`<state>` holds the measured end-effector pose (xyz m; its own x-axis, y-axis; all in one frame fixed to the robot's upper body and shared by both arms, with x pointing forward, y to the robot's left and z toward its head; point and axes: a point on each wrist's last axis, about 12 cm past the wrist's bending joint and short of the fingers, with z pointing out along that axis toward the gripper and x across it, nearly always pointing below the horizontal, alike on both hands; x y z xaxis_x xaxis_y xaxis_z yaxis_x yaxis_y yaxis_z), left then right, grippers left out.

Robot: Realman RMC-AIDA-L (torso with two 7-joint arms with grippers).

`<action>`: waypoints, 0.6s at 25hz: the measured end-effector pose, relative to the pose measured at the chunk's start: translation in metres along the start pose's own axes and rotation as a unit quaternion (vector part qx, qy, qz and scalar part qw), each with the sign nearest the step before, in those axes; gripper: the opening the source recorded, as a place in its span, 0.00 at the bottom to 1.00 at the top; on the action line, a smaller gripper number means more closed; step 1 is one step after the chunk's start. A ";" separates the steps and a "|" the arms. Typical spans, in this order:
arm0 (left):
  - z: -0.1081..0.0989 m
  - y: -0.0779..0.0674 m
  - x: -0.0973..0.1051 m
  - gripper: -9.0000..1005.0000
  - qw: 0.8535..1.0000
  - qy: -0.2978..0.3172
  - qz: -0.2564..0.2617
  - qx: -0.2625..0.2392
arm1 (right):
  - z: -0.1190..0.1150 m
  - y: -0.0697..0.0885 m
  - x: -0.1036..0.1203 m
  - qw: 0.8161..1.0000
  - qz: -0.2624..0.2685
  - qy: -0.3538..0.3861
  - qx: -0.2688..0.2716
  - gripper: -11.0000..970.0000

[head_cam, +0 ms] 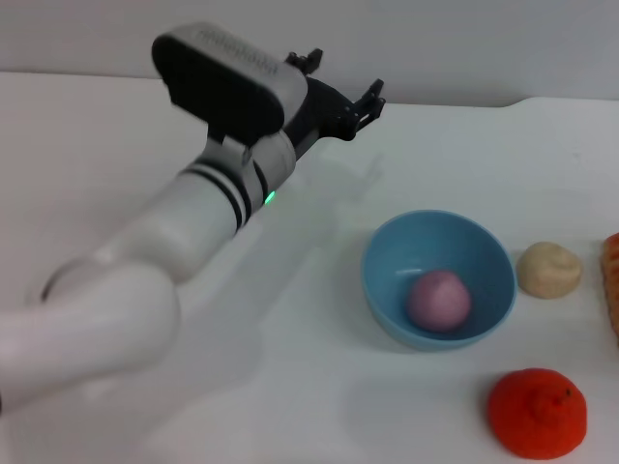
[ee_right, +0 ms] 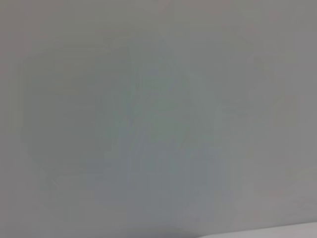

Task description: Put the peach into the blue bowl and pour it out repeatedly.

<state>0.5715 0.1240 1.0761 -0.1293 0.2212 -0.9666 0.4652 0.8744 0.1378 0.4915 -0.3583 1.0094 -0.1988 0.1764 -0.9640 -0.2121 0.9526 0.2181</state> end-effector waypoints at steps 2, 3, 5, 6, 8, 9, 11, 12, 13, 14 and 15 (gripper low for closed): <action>-0.007 -0.004 0.008 0.80 1.000 -0.024 0.012 -0.014 | -0.003 0.002 0.008 0.999 0.002 -0.025 0.045 0.69; -0.012 -0.005 0.013 0.80 0.999 -0.038 0.017 -0.021 | -0.005 0.003 0.012 0.996 0.007 -0.041 0.078 0.70; -0.021 -0.007 0.023 0.81 0.997 -0.065 0.022 -0.029 | -0.007 0.005 0.019 0.989 0.014 -0.059 0.133 0.71; -0.024 -0.008 0.028 0.81 0.997 -0.073 0.025 -0.028 | -0.009 0.006 0.021 0.986 0.008 -0.061 0.153 0.71; -0.034 -0.008 0.037 0.81 0.994 -0.100 0.029 -0.027 | -0.010 0.010 0.027 0.985 -0.014 -0.052 0.165 0.71; -0.039 -0.007 0.040 0.80 0.993 -0.109 0.031 -0.026 | -0.010 0.012 0.028 0.985 -0.021 -0.049 0.165 0.71; -0.044 -0.003 0.045 0.81 0.992 -0.116 0.025 -0.031 | -0.010 0.015 0.031 0.985 -0.031 -0.042 0.164 0.71; -0.046 -0.001 0.048 0.81 0.993 -0.113 0.019 -0.034 | -0.011 0.016 0.032 0.985 -0.032 -0.042 0.163 0.71; -0.047 0.001 0.050 0.81 0.993 -0.108 0.012 -0.036 | -0.012 0.017 0.032 0.985 -0.031 -0.044 0.163 0.71; -0.047 0.004 0.054 0.81 0.994 -0.101 0.002 -0.037 | -0.013 0.017 0.033 0.985 -0.030 -0.045 0.163 0.71; -0.048 0.006 0.056 0.81 0.995 -0.095 -0.007 -0.037 | -0.014 0.018 0.034 0.985 -0.029 -0.045 0.163 0.71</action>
<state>0.5252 0.1623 1.0327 0.0352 0.1288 -0.9911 0.3980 0.9078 0.1321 0.4677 -0.3386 0.9830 -0.1061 0.1276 -0.9861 0.1013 0.9880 0.1169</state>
